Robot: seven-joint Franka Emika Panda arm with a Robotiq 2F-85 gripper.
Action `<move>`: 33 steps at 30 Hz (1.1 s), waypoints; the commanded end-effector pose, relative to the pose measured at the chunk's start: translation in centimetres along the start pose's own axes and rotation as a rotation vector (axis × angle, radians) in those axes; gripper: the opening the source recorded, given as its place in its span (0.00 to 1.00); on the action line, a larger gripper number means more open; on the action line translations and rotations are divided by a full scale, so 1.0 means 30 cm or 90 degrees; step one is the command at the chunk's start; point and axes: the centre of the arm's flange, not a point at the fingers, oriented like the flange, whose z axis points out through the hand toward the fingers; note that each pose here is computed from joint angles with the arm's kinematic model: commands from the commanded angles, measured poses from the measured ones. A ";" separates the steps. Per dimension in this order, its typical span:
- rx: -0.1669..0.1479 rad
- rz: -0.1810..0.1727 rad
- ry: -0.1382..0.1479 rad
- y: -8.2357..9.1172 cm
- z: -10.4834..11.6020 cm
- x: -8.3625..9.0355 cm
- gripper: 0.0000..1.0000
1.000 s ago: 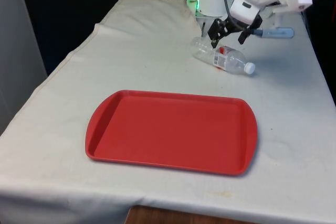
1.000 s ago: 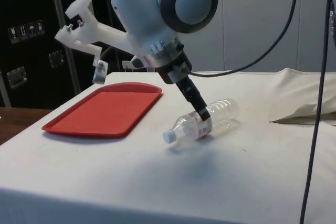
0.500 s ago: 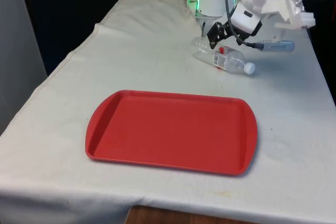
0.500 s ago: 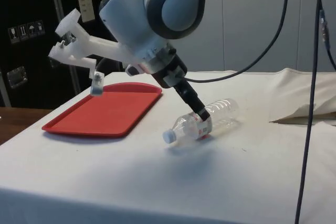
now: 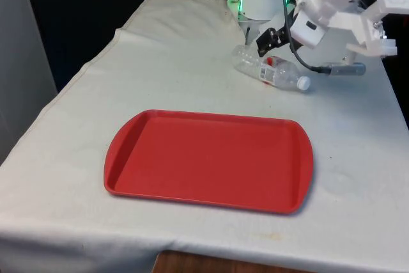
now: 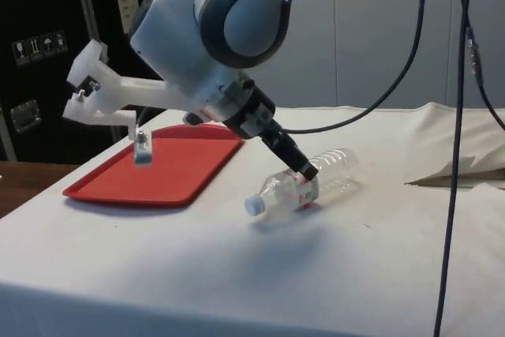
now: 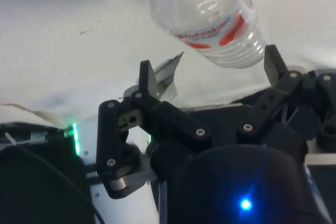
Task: Place the bottle upright on the tray.
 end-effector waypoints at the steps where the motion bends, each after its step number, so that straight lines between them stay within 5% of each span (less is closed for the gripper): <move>1: -0.004 -0.001 -0.012 -0.007 -0.001 0.007 1.00; 2: 0.000 -0.001 -0.005 -0.002 -0.001 0.002 1.00; 6: -0.004 -0.007 -0.033 -0.022 -0.005 0.028 1.00; 14: -0.003 -0.019 -0.056 -0.039 -0.011 0.072 1.00; 33: -0.013 -0.063 -0.064 -0.049 0.043 0.130 1.00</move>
